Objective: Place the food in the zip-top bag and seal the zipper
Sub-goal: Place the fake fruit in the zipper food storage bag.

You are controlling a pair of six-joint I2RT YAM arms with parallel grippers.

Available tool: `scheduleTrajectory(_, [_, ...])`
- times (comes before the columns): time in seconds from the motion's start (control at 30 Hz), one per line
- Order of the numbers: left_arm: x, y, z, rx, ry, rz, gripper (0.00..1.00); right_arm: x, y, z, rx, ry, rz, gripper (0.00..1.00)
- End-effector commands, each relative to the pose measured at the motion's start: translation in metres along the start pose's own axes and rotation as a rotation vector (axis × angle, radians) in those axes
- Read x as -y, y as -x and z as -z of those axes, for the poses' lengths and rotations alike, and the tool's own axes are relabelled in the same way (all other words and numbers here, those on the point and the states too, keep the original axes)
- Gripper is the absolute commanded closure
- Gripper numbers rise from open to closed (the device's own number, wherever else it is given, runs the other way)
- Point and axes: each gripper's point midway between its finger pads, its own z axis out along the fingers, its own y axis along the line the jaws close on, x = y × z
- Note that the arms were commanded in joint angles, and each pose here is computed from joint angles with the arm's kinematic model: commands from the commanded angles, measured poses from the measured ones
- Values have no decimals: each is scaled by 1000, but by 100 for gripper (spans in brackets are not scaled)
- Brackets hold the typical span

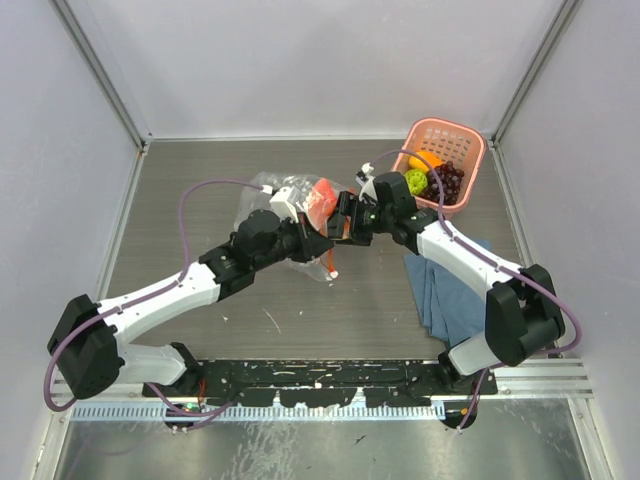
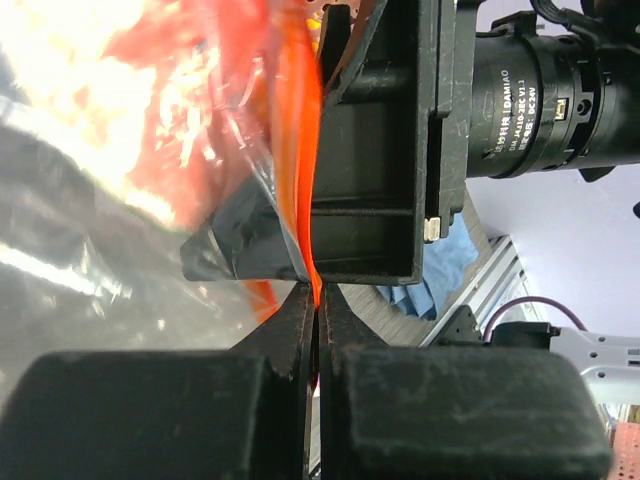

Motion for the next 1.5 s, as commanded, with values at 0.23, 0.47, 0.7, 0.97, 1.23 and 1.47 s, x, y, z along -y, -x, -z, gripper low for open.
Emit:
scheduleTrajectory(0.23, [1,32,5,160,28,62,100,-34,27,28,103,31,74,19])
scheduleTrajectory(0.47, [-11,36,10,176,62,55,100,-39,30,37,109,29,125,18])
scheduleTrajectory(0.7, [-18,38,18,191,75,43,100,-30,46,66,178,-25,210,18])
scheduleTrajectory(0.97, [-21,40,22,196,80,44,100,2,55,71,225,-87,186,21])
scheduleTrajectory(1.23, [-21,38,22,182,77,40,100,-1,51,41,174,10,183,31])
scheduleTrajectory(1.47, [-19,39,24,169,77,20,100,-1,59,18,152,11,202,37])
